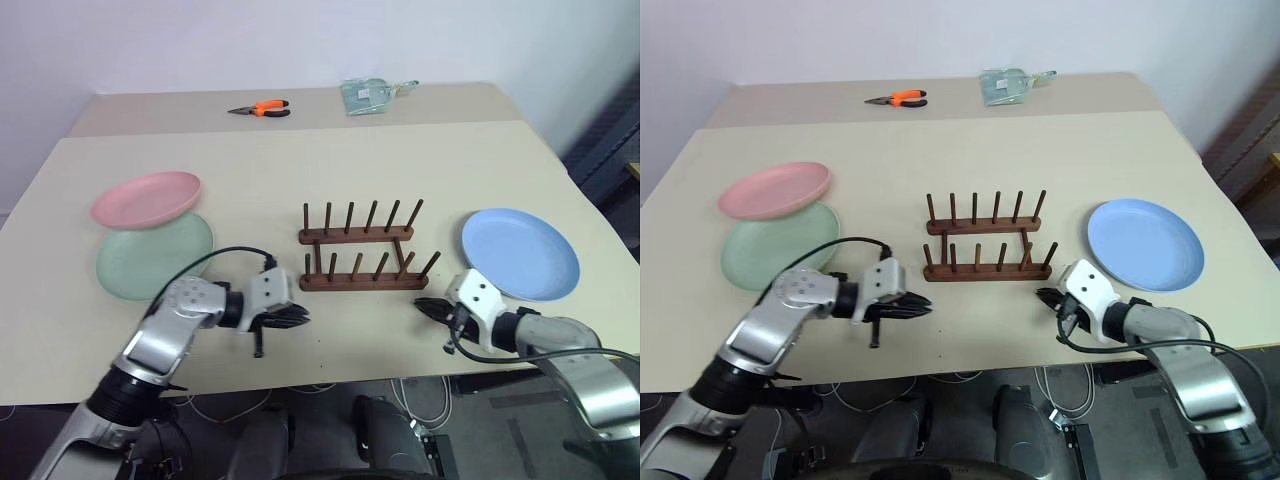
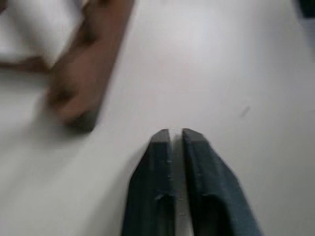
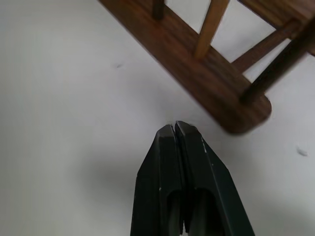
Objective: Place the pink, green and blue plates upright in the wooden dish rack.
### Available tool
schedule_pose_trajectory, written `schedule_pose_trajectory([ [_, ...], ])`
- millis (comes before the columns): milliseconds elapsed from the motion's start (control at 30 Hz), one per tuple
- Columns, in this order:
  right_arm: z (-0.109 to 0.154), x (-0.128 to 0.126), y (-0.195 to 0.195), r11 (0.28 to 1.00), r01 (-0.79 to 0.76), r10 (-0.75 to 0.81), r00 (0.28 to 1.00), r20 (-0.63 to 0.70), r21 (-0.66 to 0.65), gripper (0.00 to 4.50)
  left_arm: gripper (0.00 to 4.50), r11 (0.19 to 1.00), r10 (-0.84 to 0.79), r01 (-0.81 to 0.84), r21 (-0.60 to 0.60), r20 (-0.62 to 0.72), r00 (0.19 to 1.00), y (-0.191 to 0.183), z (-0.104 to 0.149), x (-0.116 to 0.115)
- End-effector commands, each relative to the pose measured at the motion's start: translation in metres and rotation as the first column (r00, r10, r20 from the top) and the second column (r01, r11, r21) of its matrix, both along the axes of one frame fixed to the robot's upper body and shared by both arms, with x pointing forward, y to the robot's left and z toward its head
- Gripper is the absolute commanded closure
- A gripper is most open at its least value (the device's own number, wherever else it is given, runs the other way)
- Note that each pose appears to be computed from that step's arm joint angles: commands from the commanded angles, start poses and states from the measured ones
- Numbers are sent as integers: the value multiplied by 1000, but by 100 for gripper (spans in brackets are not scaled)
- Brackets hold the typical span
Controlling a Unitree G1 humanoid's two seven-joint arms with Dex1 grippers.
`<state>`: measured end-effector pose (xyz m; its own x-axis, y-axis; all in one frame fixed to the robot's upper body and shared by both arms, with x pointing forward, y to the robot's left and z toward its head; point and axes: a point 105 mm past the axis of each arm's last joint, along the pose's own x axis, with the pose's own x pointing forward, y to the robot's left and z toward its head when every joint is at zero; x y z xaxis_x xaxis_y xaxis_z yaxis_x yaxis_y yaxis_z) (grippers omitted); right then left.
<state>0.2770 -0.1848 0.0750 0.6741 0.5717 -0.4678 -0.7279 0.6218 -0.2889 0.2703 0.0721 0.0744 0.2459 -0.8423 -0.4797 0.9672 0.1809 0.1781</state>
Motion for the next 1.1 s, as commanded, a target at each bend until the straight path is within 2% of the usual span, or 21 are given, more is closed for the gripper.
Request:
schedule_pose_trajectory([
  [33, -3, 18, 1, 998, 45, -42, 998, 56, -49, 450, 417, 997, 71, -74, 23, 114, 991, -12, 2, 16],
  [167, -2, 48, 5, 990, 108, -96, 987, 127, -95, 450, 417, 956, 288, -294, 16, 154, 945, -18, -11, 47],
  [533, 8, 87, 16, 988, 132, -113, 973, 199, -86, 450, 417, 875, 468, -484, 20, 222, 855, 11, -14, 85],
  [700, 12, 90, 23, 991, 108, -90, 974, 207, -76, 450, 417, 859, 491, -511, 27, 236, 839, 24, -14, 92],
  [900, 17, 83, 24, 996, 66, -54, 980, 192, -59, 450, 417, 883, 448, -469, 34, 242, 861, 20, -13, 85],
  [933, 31, 73, 32, 1000, -11, 9, 984, 180, 13, 450, 417, 892, 449, -452, -29, 181, 875, 20, -4, 77],
  [967, 41, 64, 39, 995, -74, 62, 983, 176, 62, 400, 367, 896, 444, -437, -76, 139, 885, 19, 3, 71],
  [1033, 60, 49, 48, 978, -166, 142, 973, 184, 124, 328, 291, 881, 423, -396, -258, 56, 904, 19, 35, 57],
  [1067, 65, 47, 48, 977, -172, 146, 970, 193, 127, 288, 251, 854, 422, -392, -343, 16, 906, 24, 51, 52],
  [1100, 73, 43, 50, 973, -186, 156, 966, 205, 137, 226, 190, 789, 482, -437, -433, -6, 876, 44, 73, 54],
])
